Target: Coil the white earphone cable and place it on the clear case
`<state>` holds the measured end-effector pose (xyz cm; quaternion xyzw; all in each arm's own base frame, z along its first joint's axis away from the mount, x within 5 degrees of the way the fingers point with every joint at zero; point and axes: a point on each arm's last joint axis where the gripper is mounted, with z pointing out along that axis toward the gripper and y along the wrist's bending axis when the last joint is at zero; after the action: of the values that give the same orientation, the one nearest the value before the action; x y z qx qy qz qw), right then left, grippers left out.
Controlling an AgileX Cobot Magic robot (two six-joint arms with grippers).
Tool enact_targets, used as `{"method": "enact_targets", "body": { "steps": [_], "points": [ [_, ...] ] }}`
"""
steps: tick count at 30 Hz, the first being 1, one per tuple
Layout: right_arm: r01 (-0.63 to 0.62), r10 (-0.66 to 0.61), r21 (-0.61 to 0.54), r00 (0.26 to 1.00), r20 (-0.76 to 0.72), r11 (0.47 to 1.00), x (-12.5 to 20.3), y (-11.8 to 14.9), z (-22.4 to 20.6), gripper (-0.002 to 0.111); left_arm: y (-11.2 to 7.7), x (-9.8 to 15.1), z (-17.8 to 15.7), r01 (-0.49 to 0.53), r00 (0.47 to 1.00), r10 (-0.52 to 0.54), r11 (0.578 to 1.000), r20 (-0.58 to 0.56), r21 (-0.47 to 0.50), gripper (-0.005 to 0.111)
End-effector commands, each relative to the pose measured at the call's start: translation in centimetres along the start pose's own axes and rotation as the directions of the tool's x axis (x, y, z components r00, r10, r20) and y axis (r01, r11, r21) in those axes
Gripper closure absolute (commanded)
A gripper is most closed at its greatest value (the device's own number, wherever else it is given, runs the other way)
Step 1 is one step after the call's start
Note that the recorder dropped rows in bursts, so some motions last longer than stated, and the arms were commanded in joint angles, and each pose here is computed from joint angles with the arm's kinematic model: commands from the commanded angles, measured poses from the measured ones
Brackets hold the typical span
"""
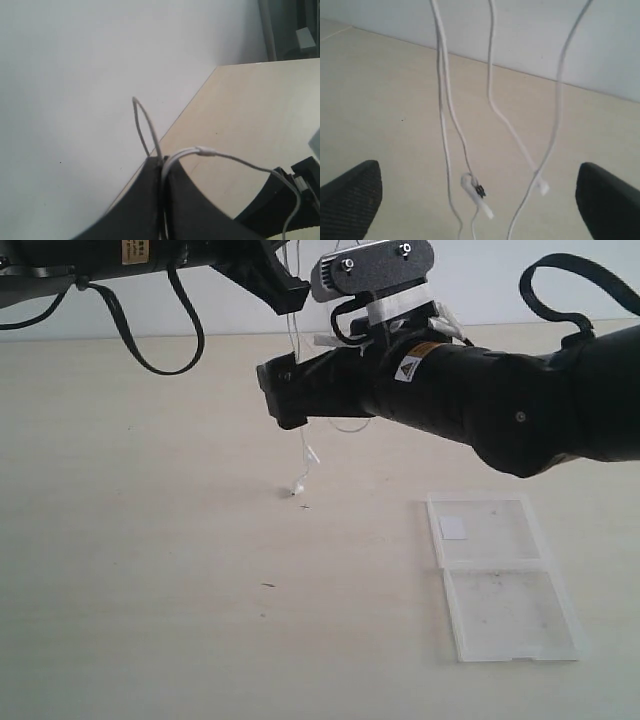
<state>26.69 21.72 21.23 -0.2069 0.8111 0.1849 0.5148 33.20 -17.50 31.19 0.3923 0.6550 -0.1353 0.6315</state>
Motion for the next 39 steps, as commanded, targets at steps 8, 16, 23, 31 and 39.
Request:
{"method": "enact_targets", "body": {
  "steps": [8,16,23,31,39],
  "points": [
    [0.037,-0.037,-0.001,0.995,0.091,0.999,0.9,-0.6,-4.4,0.003,-0.1,-0.7,-0.2,0.018,0.999,-0.018,1.0,0.03,0.002,0.107],
    [0.09,-0.075,-0.111,0.988,0.131,0.99,1.3,0.0,-7.6,0.003,-0.1,-0.8,-0.2,0.018,0.999,-0.018,1.0,0.032,0.003,0.107],
    [0.088,-0.066,-0.12,0.983,0.17,0.989,2.6,-0.4,-10.6,0.003,-0.1,-0.8,-0.2,0.018,0.999,-0.019,1.0,0.034,0.005,0.107],
    [0.2,-0.158,-0.175,0.961,0.227,0.964,3.9,-0.2,-13.4,0.003,-0.1,-0.8,-0.2,0.021,0.999,-0.022,1.0,0.037,0.007,0.107],
    [0.114,-0.069,-0.172,0.967,0.246,0.979,3.4,-0.4,-13.9,0.003,-0.1,-0.8,-0.2,0.028,0.999,-0.028,1.0,0.039,0.009,0.107]
  ]
}}
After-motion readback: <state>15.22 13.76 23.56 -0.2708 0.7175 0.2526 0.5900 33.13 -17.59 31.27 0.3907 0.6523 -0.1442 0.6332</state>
